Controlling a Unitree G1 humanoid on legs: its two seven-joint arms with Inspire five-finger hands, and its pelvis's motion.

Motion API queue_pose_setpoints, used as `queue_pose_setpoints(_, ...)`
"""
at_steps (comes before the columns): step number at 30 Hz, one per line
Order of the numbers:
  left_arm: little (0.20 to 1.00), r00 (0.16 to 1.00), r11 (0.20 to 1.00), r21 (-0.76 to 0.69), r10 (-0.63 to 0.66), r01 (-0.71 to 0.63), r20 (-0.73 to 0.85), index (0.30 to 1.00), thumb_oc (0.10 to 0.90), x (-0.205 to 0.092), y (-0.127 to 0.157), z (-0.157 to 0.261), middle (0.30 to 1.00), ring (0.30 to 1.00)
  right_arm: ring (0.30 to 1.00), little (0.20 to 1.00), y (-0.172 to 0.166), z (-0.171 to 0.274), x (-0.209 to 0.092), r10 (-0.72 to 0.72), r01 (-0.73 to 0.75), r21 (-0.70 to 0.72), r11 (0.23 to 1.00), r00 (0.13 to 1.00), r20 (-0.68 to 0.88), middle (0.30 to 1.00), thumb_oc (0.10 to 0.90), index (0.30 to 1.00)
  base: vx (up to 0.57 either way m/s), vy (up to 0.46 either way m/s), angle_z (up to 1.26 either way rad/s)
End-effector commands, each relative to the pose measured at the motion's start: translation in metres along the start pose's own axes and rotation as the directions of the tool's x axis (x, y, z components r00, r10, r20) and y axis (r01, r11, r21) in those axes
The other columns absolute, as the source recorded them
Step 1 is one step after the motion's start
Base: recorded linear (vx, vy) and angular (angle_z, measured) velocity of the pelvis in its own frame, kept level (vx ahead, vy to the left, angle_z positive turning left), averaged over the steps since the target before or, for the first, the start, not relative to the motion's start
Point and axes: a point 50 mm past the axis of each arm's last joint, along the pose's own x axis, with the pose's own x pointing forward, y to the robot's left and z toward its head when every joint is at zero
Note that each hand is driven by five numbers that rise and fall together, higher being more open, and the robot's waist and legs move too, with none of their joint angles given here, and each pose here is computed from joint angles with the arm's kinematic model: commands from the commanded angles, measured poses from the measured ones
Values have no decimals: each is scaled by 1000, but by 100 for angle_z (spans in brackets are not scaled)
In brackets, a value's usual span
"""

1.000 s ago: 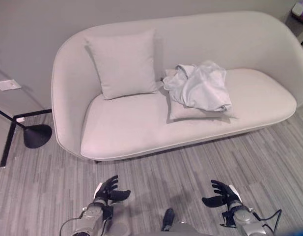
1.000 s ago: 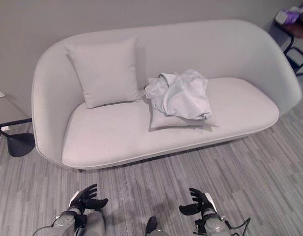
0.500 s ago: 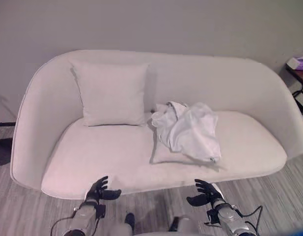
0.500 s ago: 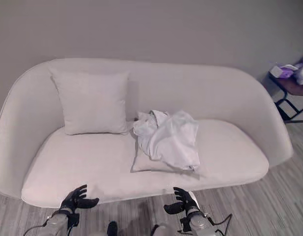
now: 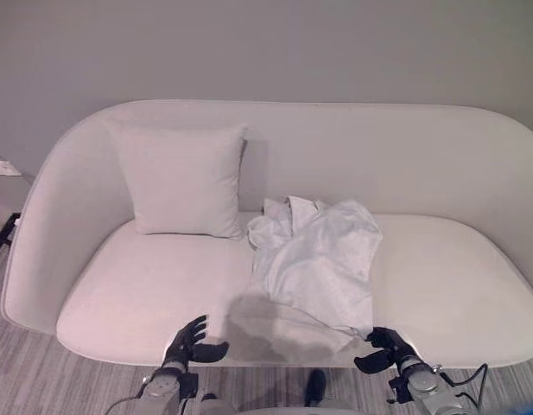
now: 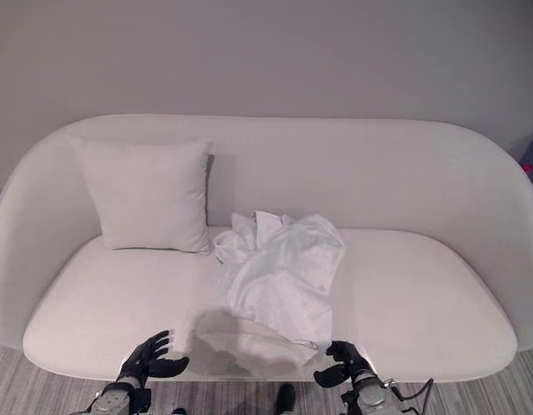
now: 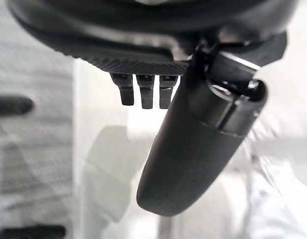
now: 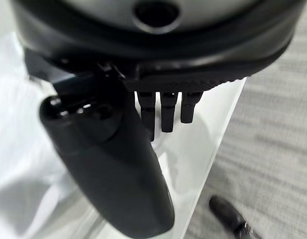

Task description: Hang the clothes on the sofa on the clothes rack.

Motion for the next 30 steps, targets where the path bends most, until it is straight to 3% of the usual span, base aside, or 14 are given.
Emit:
queue_pose_setpoints(1,900,971,998,2,64,-67,228,900,800,9,30,58,900,900,900,900,-31,25,2,-135,107,221,969,984,117,900,800,900,24,-123,5)
queue_pose_setpoints(4,900,955,994,-71,96,-79,279,900,800,3,44,68,900,900,900,900,-48,-2,-8,-204,177,359,916,978,38,900,800,900,55,-186,11)
queue_pose_setpoints(8,900,939,990,-104,121,-92,322,900,800,-5,55,75,900,900,900,900,-73,-29,-21,-290,285,381,880,956,-46,900,800,900,35,-139,-17)
queue_pose_setpoints(13,900,922,990,-115,124,-87,367,900,800,-4,52,88,900,900,900,900,-105,-29,-31,-411,390,426,816,911,-47,900,800,900,-6,-87,-26)
queue_pose_setpoints(16,900,888,987,-131,140,-91,439,900,800,2,45,114,900,900,900,900,-150,3,-39,-584,495,478,725,810,48,900,800,900,54,96,14)
queue_pose_setpoints(19,900,867,985,-138,154,-99,474,900,800,0,46,124,900,900,900,900,-161,31,-40,-623,490,498,716,770,138,900,800,900,72,125,-31)
queue_pose_setpoints(20,900,854,986,-137,147,-89,500,900,800,-1,45,132,900,900,900,900,-173,53,-46,-659,495,505,707,721,216,900,800,900,226,233,-110)
queue_pose_setpoints(22,900,843,990,-119,132,-82,522,900,800,-2,44,139,900,900,900,900,-177,73,-49,-668,482,508,714,687,285,900,800,900,142,191,-67)
queue_pose_setpoints(23,900,827,994,-76,108,-79,552,900,800,-5,45,148,900,900,900,900,-185,103,-58,-679,468,510,721,625,386,900,800,900,51,127,-17)
queue_pose_setpoints(27,900,808,997,-22,74,-76,585,900,800,-7,46,160,900,900,900,900,-187,140,-63,-634,395,504,768,579,513,900,800,900,90,-35,-9)
queue_pose_setpoints(28,900,805,997,18,53,-78,590,900,800,-10,48,160,900,900,900,900,-196,171,-70,-586,388,439,810,537,607,900,800,900,223,-291,15)
queue_pose_setpoints(30,900,820,993,46,60,-105,569,900,800,-11,54,152,900,900,900,900,-188,183,-71,-519,365,371,854,544,660,900,800,900,243,-256,12)
